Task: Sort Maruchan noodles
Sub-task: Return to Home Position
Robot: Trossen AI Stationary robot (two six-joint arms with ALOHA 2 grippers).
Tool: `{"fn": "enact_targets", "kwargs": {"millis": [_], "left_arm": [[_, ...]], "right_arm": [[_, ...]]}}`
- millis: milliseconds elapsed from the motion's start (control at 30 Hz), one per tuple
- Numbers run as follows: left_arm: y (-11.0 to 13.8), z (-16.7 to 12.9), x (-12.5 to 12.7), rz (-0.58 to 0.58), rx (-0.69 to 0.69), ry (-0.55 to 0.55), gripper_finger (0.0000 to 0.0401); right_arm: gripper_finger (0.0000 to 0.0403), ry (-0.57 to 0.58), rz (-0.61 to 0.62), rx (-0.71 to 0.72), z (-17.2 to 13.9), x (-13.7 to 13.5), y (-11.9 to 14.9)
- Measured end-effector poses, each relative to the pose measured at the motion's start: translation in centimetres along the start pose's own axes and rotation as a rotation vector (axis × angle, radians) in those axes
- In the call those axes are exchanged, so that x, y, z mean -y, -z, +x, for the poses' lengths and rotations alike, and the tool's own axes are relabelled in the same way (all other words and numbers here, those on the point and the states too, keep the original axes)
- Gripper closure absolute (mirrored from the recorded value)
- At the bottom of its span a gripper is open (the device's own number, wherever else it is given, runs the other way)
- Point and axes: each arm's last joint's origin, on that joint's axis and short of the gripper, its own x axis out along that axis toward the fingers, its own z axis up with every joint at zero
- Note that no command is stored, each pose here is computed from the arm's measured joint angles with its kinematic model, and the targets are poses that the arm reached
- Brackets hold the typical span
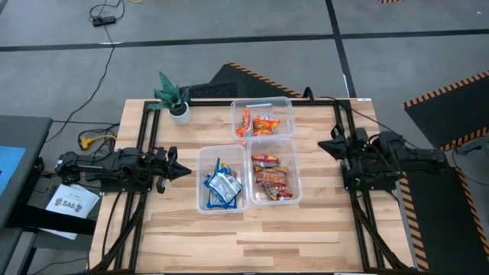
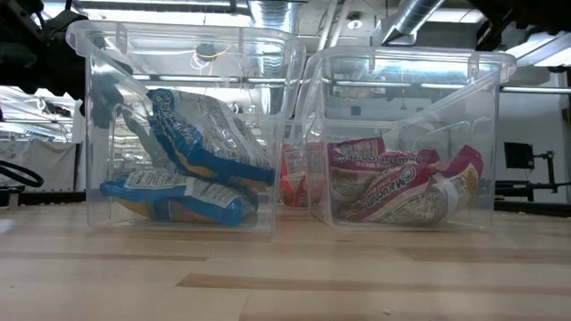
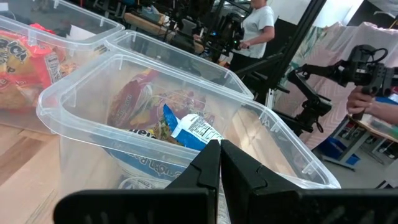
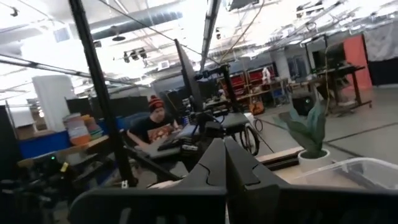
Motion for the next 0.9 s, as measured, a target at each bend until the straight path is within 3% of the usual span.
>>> {"fn": "enact_targets", "kwargs": {"millis": [900], "left_arm": [[0.0, 0.0, 0.0, 0.000, -0.001, 0.000, 0.0401]], "right_arm": [[0.0396, -0.048, -0.040, 0.028, -1.4, 1.0, 5.2]]}}
